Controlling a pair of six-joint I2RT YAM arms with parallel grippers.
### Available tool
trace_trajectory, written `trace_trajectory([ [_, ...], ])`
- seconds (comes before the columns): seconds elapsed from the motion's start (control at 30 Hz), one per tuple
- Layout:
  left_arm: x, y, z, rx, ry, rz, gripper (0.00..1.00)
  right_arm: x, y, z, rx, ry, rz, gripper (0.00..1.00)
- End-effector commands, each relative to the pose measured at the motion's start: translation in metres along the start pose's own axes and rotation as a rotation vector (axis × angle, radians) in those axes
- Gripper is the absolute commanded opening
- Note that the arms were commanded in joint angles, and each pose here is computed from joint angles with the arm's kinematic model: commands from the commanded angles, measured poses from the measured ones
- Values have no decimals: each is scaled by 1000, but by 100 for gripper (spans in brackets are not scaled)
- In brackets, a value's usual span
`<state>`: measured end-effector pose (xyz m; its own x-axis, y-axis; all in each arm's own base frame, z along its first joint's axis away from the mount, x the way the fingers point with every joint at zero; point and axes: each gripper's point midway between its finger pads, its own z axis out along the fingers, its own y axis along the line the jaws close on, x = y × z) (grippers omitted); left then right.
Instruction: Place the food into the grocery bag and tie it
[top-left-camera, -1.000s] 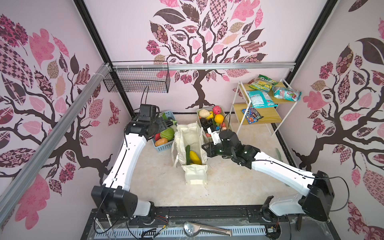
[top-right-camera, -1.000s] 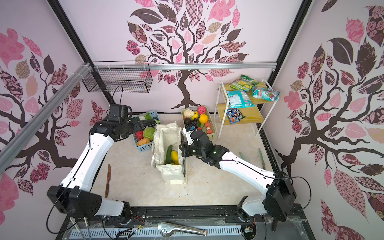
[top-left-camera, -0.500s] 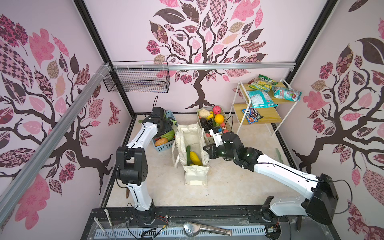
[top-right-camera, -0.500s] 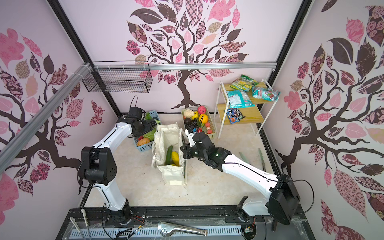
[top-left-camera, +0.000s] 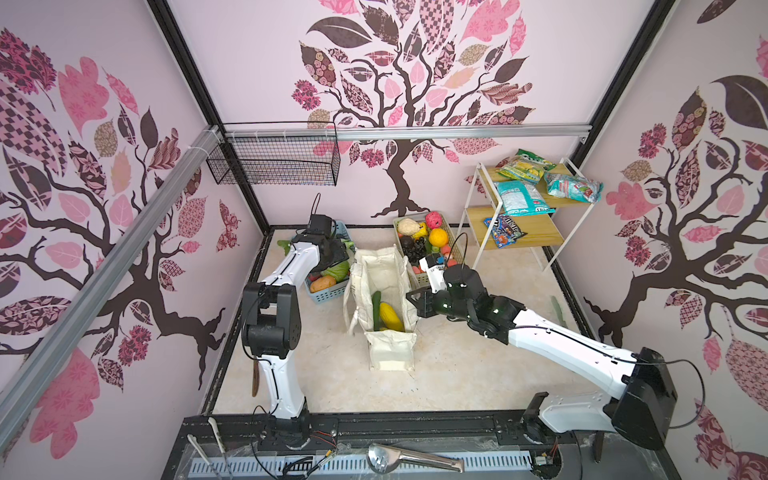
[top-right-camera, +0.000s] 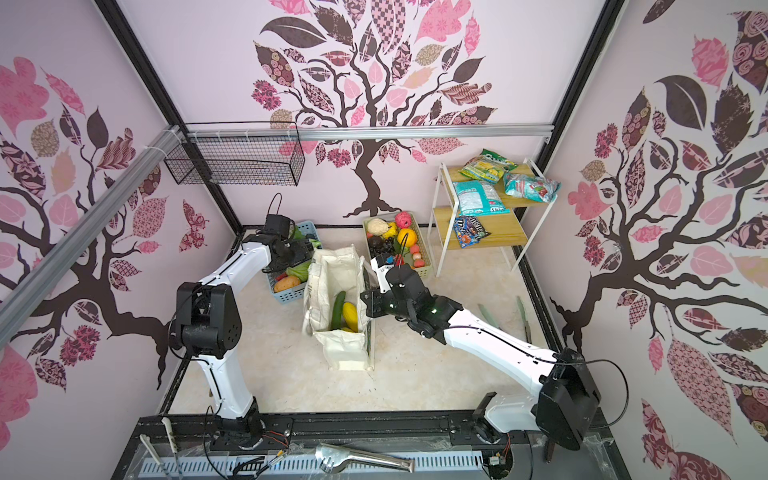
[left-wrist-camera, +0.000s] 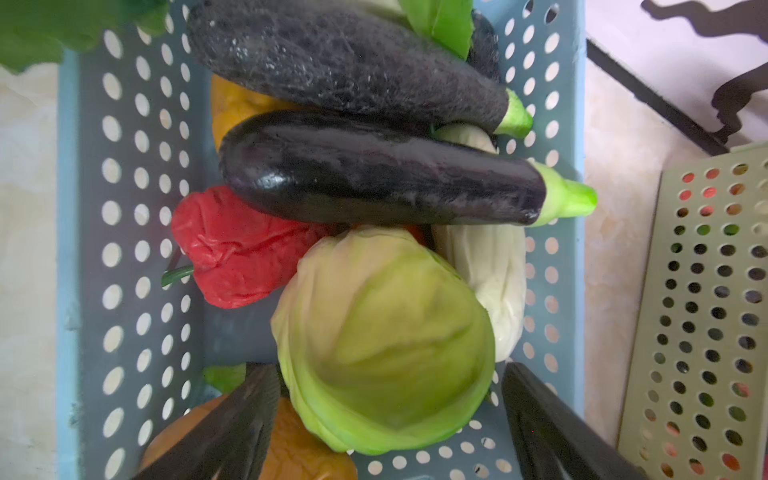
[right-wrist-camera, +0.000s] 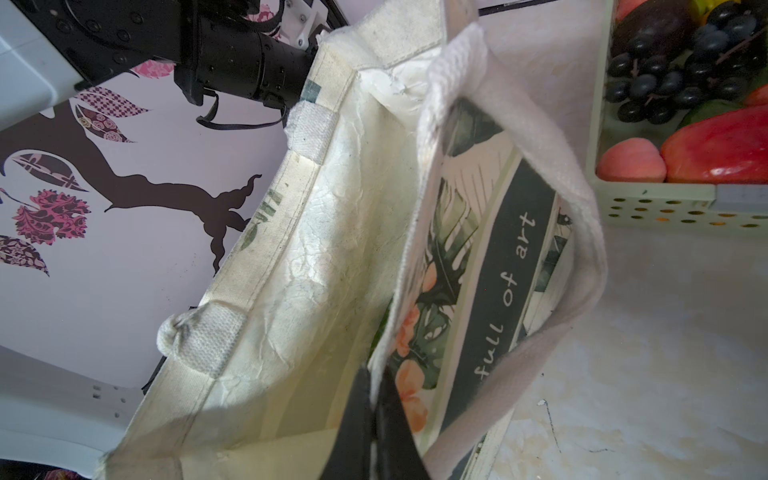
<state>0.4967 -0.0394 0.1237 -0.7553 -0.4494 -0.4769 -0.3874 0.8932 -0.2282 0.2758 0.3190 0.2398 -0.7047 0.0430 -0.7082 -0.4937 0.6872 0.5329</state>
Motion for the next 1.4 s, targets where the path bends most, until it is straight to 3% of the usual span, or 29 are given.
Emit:
trace_trajectory([
  [0.0,-13,-12,-3,-7,-57,21,92,-2,5,-5,-16,2,-7,0],
  [0.4,10,9,45,-142,27,49,92,2,4,1,-19,24,-4,0],
  [0.5,13,9,47,-142,38,37,87,0,5,1,-16,25,-15,0],
  [0.83,2,1,13,-82,-11,18,69,-3,7,1,-11,28,-35,0],
  [1.37,2,-8,-61,68,-45,-11,65,-1,4,-6,-5,18,-36,0],
])
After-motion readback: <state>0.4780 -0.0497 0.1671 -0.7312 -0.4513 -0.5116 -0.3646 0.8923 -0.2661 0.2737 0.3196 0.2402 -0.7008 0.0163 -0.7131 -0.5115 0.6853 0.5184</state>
